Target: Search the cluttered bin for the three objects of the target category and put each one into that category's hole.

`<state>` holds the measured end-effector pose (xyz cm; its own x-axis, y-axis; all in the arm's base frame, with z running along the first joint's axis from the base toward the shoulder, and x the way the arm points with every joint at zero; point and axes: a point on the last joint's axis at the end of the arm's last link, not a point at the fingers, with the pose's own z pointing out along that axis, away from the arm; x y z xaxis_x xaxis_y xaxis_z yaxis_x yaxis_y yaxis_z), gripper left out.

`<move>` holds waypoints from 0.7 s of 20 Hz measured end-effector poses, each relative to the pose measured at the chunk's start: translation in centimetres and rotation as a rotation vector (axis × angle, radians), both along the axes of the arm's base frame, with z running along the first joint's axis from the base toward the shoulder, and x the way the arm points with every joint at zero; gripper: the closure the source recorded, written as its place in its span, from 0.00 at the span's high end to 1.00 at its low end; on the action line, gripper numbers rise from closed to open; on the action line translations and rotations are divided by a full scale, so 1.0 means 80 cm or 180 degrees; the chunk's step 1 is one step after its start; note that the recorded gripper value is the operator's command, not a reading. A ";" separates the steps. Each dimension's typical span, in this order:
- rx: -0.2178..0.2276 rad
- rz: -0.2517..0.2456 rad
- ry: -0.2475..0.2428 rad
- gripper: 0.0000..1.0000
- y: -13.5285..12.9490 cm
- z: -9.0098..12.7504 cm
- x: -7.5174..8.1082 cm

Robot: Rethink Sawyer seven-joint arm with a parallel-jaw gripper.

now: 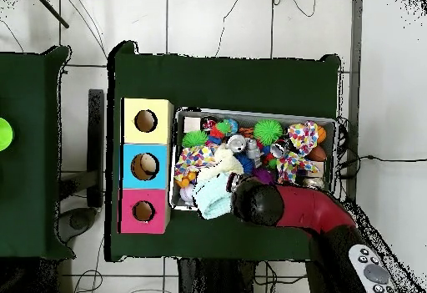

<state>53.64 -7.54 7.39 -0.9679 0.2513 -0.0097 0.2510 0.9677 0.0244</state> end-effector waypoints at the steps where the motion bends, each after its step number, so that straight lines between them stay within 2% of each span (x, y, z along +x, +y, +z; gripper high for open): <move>1: -0.0026 0.0031 0.0011 1.00 -0.003 -0.004 0.000; 7: -0.0215 0.0202 0.0093 1.00 -0.028 -0.035 -0.009; 14: -0.0402 0.0248 0.0197 1.00 -0.063 -0.038 -0.023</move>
<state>51.76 -12.57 4.36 -0.9841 0.1761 0.0239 0.1724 0.9787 -0.1118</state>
